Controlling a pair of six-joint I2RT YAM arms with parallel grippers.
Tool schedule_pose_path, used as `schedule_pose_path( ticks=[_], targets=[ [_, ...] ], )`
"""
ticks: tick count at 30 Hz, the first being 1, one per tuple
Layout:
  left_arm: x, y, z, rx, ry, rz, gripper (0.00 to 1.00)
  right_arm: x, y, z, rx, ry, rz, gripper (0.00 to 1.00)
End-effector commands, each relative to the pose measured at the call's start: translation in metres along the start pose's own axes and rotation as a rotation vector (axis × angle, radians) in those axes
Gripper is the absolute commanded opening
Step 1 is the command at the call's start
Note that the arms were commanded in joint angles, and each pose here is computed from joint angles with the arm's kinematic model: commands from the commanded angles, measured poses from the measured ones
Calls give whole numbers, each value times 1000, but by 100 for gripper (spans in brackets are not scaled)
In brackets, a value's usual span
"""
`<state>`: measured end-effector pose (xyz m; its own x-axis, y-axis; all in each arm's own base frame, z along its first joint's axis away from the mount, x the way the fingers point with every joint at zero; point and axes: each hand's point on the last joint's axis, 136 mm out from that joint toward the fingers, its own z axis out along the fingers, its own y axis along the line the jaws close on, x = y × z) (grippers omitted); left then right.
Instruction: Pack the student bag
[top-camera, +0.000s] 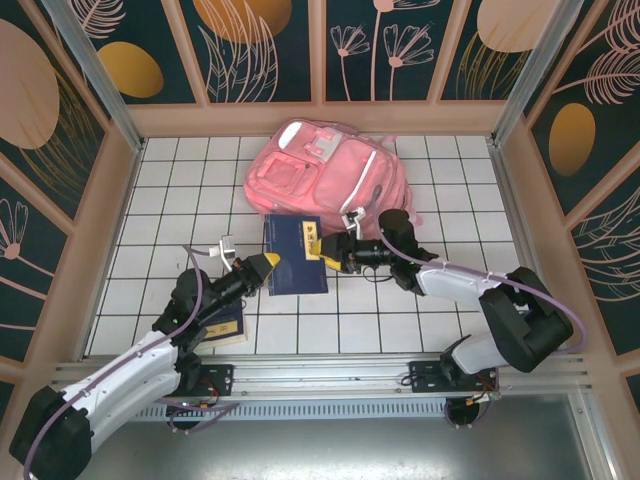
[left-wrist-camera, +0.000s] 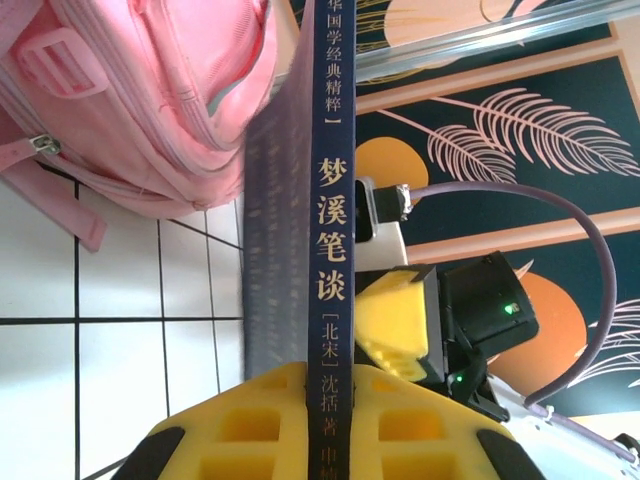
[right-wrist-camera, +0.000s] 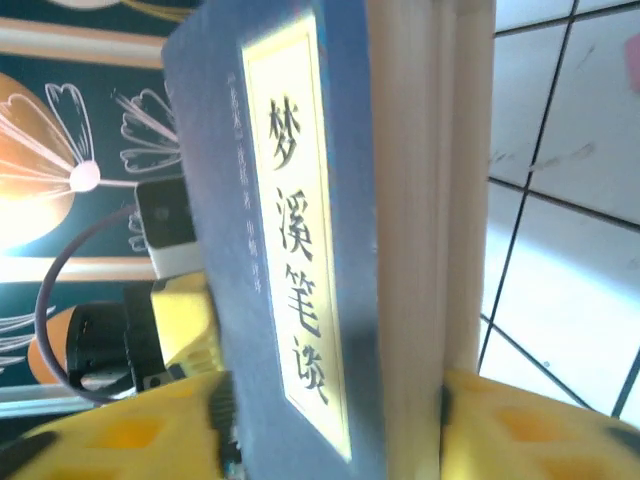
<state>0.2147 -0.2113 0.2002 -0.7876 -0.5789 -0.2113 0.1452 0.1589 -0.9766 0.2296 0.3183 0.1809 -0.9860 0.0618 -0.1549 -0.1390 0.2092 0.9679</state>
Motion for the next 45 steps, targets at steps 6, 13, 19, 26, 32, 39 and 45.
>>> schedule_pose_path(
  ticks=[6,13,19,26,32,39,45],
  targets=[
    [-4,-38,-1,101,3,72,0,-2,1,-1,-16,-16,-10,88],
    [-3,-35,3,88,14,67,0,9,39,9,-169,47,-58,88],
    [-3,-24,2,56,6,56,0,3,57,1,-196,-5,-89,65],
    [-1,-12,4,17,14,56,0,-1,59,-8,-183,-46,-91,37],
    [4,-16,9,18,59,84,0,1,57,-6,-174,-48,-91,30],
    [4,-24,14,7,86,125,0,5,45,3,-134,-37,-83,36],
    [2,-14,17,-64,90,140,25,-10,38,-9,-62,-126,-87,0]
  ],
)
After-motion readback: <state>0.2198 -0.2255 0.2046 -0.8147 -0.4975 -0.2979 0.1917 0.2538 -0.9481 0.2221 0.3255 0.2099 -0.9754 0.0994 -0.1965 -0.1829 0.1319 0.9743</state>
